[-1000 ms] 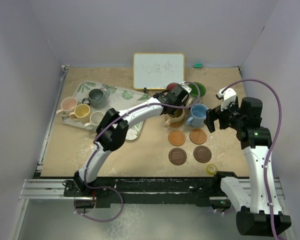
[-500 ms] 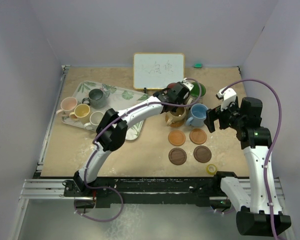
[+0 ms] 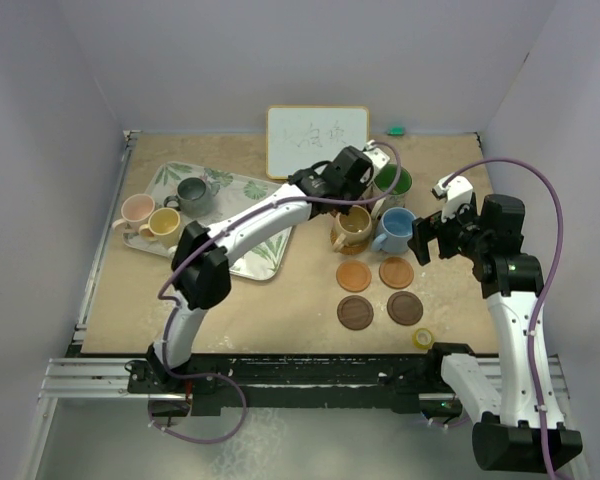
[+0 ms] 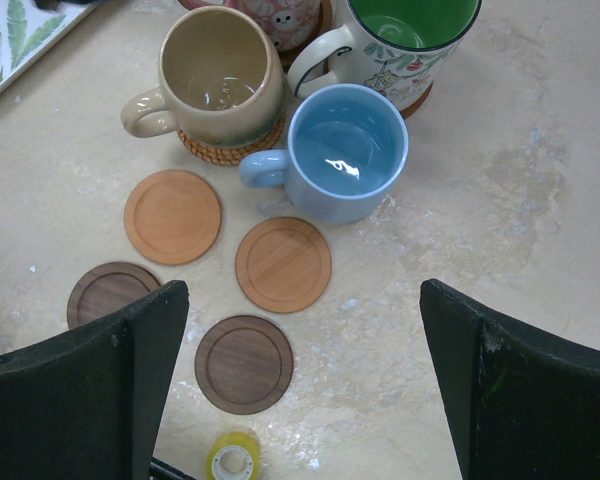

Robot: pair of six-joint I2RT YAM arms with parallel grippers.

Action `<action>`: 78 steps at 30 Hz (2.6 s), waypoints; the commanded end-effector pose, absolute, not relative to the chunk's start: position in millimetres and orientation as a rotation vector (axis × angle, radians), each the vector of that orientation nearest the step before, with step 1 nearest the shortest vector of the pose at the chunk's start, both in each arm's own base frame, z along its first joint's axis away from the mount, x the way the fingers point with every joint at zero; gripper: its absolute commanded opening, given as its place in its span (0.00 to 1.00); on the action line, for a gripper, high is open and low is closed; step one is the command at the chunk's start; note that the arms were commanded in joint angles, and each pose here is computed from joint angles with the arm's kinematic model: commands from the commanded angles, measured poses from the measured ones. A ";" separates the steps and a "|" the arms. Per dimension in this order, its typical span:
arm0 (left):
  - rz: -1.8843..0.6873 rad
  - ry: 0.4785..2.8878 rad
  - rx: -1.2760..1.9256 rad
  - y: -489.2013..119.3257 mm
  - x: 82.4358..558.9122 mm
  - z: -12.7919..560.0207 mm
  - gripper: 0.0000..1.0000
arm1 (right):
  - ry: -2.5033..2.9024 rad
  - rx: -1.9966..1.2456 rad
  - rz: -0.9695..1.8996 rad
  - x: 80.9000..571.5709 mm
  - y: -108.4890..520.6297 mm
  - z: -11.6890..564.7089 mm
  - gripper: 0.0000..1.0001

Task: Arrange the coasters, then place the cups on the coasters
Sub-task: Place the cup on the coaster, then pick up the cup from the tray.

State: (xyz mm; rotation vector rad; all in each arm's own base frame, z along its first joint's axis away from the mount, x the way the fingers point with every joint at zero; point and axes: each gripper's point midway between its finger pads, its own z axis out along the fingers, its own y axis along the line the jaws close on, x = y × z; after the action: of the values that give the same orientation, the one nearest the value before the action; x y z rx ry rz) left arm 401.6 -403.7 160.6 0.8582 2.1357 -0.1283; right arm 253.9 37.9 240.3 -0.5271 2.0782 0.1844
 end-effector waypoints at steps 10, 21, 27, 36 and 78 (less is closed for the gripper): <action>-0.131 1.873 0.897 -295.4 367.2 295.6 0.40 | 2.049 -0.552 0.209 257.9 42.5 245.6 1.00; -0.031 1.942 0.764 -160.2 373.7 290.7 0.51 | 2.041 -0.567 0.204 256.8 42.8 247.0 1.00; -0.022 2.022 0.704 -96.0 372.1 275.3 0.55 | 2.020 -0.575 0.194 258.1 42.5 251.3 1.00; -0.052 2.132 0.625 -16.9 388.2 248.7 0.63 | 1.996 -0.583 0.193 257.9 44.0 256.3 1.00; -0.296 2.355 0.931 3.8 513.8 116.5 0.55 | 2.045 -0.589 0.211 262.8 43.6 244.1 1.00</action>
State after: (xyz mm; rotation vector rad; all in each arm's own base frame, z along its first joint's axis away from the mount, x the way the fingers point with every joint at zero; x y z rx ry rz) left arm 503.7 19.6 105.6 0.8099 2.4186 -0.3260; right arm 258.1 42.3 232.2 -0.5713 2.0960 0.2189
